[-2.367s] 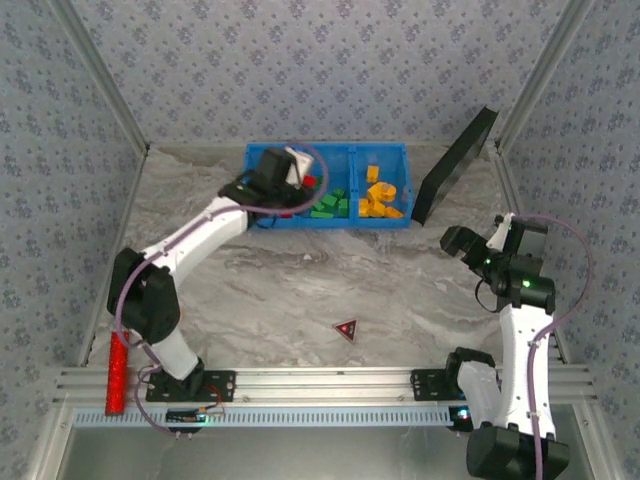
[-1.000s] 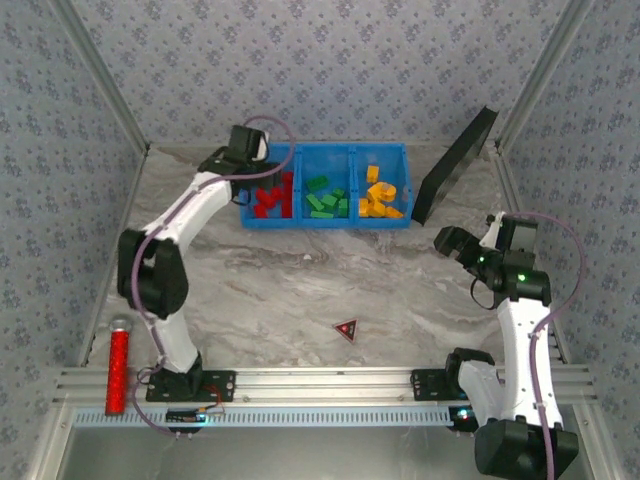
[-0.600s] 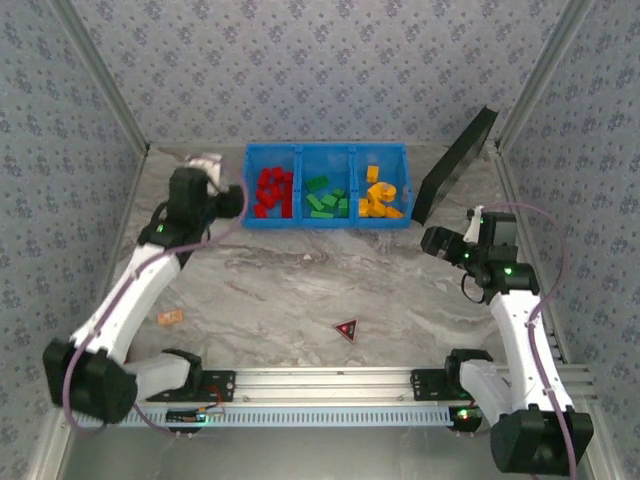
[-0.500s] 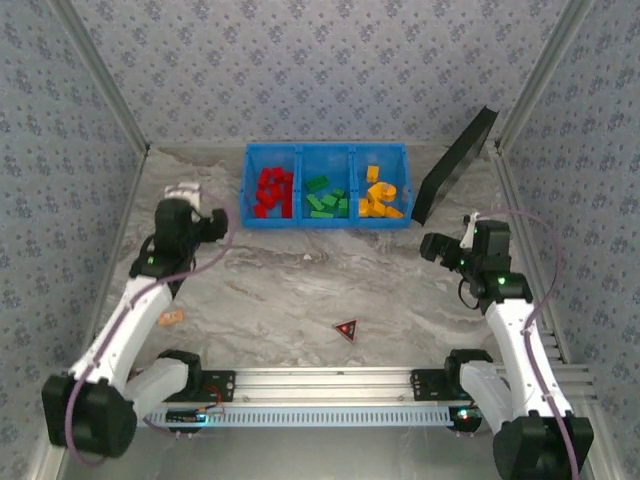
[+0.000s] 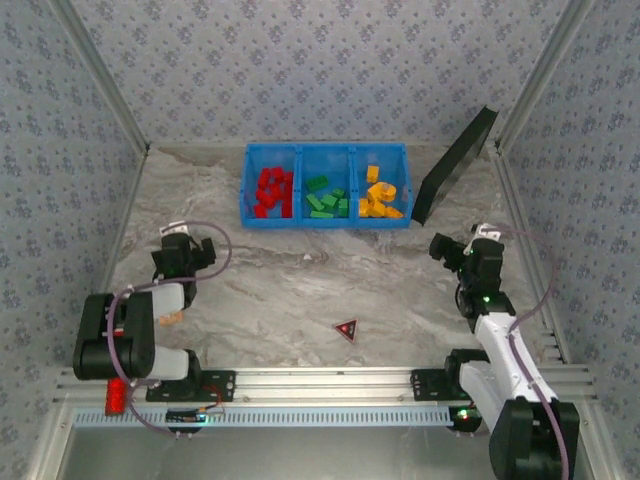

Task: Sort the legos into containers by color
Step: Reset both arms

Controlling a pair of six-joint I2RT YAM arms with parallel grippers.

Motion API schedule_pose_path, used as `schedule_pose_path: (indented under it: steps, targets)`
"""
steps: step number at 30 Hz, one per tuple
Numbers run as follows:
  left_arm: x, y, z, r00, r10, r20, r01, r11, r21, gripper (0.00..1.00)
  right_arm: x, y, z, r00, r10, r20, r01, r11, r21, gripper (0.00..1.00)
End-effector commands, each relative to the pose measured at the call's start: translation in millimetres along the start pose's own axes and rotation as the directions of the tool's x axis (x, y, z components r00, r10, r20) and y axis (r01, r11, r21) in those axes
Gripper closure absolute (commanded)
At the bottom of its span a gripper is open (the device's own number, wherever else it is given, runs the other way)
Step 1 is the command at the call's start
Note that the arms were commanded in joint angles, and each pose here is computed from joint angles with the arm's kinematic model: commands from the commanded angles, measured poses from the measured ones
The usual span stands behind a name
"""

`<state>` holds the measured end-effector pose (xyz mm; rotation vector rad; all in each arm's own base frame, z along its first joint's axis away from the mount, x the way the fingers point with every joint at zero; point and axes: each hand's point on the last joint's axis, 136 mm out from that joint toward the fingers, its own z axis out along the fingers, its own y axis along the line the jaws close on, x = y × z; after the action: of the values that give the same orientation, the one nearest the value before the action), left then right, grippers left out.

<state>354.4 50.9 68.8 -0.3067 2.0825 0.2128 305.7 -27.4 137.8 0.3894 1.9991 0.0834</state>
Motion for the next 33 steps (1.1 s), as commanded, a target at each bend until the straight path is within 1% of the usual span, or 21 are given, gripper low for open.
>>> schedule_pose_path:
  steps: [1,2,3,6,8,10,11,13,15,18,20,21,23,24,25,26,28,30,31,32,33]
  targets:
    - [-44,-9,-1,0.970,-0.038,0.238,0.028,0.999,0.044,0.01,-32,-2,4,0.983,-0.052,0.178,0.050,0.999,0.019,0.00]
    - [-45,-11,-1,0.971,-0.034,0.237,0.022,0.998,0.052,0.01,-30,-4,7,0.981,-0.080,0.179,0.075,0.997,0.034,0.00]
    - [-43,-13,0,0.980,-0.028,0.195,0.018,0.998,0.052,0.01,-29,-7,9,0.979,-0.095,0.181,0.088,0.995,0.043,0.00]
    - [-42,-23,15,0.990,0.017,0.143,-0.027,0.998,0.065,0.01,-29,-13,14,0.977,-0.109,0.182,0.102,0.994,0.049,0.00]
    - [-40,-29,15,0.989,0.038,0.144,-0.050,0.996,0.079,0.01,-30,-15,19,0.975,-0.124,0.183,0.115,0.992,0.058,0.00]
    - [-35,-35,17,0.990,0.041,0.136,-0.060,0.989,0.136,0.01,-28,-18,26,0.975,-0.148,0.163,0.136,0.987,0.081,0.00]
    - [-34,-40,16,0.987,0.048,0.151,-0.072,0.984,0.164,0.01,-25,-19,30,0.975,-0.158,0.155,0.147,0.986,0.085,0.00]
    - [-33,-40,16,0.989,0.047,0.140,-0.071,0.983,0.171,0.01,-20,-20,36,0.972,-0.161,0.169,0.150,0.986,0.078,0.00]
    - [-33,-40,16,0.989,0.047,0.142,-0.071,0.982,0.173,0.01,-13,-14,45,0.971,-0.173,0.163,0.168,0.985,0.043,0.00]
    - [-34,-40,16,0.988,0.047,0.144,-0.072,0.982,0.172,0.01,-6,4,58,0.960,-0.242,0.140,0.246,0.969,-0.008,0.00]
    - [-34,-40,16,0.988,0.046,0.146,-0.071,0.983,0.171,0.01,-4,16,64,0.940,-0.303,0.157,0.311,0.950,-0.028,0.00]
    - [-34,-40,16,0.988,0.046,0.147,-0.071,0.983,0.171,0.01,3,20,69,0.938,-0.317,0.143,0.327,0.944,-0.054,0.00]
    - [-34,-40,16,0.988,0.046,0.146,-0.071,0.982,0.172,0.01,23,37,80,0.908,-0.390,0.151,0.408,0.906,-0.110,0.00]
    - [-34,-40,16,0.988,0.046,0.146,-0.071,0.982,0.172,0.01,22,39,85,0.896,-0.409,0.174,0.426,0.902,-0.073,0.00]
    - [-34,-40,16,0.988,0.045,0.146,-0.071,0.982,0.173,0.01,18,34,88,0.907,-0.389,0.158,0.401,0.915,-0.051,0.00]
    - [-34,-40,16,0.988,0.046,0.145,-0.071,0.983,0.170,0.01,23,33,91,0.916,-0.393,0.085,0.400,0.912,-0.087,0.00]
    - [-34,-40,16,0.988,0.046,0.146,-0.071,0.983,0.172,0.01,20,30,96,0.931,-0.353,0.094,0.362,0.926,-0.109,0.00]
    - [-34,-40,16,0.988,0.046,0.146,-0.071,0.983,0.172,0.01,19,21,100,0.943,-0.331,0.048,0.333,0.940,-0.078,0.00]
    - [-34,-40,16,0.988,0.045,0.145,-0.070,0.983,0.172,0.01,16,20,100,0.944,-0.324,0.064,0.328,0.942,-0.067,0.00]
    - [-34,-40,16,0.988,0.045,0.145,-0.070,0.983,0.172,0.01,18,19,100,0.945,-0.325,0.046,0.327,0.943,-0.065,0.00]
    - [-34,-40,16,0.989,0.045,0.144,-0.070,0.983,0.173,0.01,17,20,100,0.944,-0.324,0.057,0.328,0.942,-0.067,0.00]
